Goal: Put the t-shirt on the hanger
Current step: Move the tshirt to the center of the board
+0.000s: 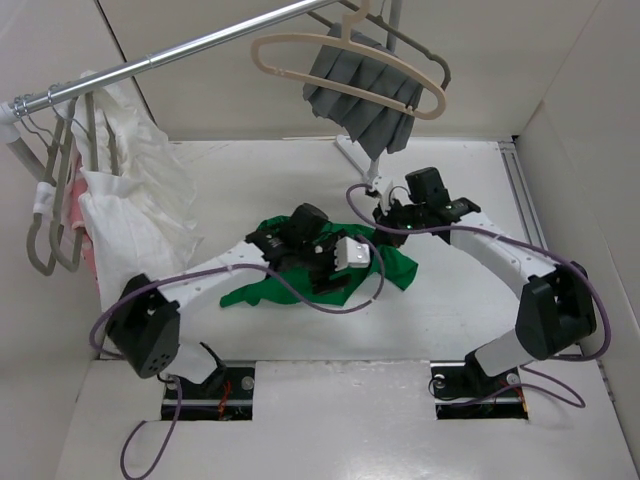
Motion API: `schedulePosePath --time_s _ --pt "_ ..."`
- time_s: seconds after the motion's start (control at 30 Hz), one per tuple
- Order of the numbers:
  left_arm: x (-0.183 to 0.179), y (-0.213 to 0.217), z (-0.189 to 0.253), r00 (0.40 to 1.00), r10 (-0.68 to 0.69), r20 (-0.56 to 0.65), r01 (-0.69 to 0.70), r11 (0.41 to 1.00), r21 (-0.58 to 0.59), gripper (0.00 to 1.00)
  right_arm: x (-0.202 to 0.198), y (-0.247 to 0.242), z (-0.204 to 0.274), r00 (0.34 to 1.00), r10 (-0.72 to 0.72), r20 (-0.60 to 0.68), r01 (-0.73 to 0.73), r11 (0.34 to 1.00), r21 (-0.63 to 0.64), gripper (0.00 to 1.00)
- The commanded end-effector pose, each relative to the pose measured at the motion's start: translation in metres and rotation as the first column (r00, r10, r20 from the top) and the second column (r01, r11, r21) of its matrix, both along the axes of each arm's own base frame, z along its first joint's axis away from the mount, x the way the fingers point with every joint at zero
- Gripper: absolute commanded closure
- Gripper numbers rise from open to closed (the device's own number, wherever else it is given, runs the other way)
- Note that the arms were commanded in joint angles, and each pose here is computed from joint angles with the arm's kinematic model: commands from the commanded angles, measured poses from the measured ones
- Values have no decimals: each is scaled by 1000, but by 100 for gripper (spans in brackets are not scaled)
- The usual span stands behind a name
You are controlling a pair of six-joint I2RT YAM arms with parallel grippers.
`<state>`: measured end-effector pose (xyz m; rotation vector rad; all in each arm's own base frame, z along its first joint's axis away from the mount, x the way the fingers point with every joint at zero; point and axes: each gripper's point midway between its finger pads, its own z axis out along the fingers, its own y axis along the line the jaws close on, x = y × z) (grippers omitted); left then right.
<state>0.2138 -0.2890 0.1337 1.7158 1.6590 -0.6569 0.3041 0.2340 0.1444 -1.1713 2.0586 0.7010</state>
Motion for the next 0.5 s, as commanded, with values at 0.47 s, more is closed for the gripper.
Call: schedulePosePath --time_s 0.47 --pt "36 -41 -78 951 308 -23 -298 935 192 41 15 -25 -12 997 -67 47 69 997 -26 100"
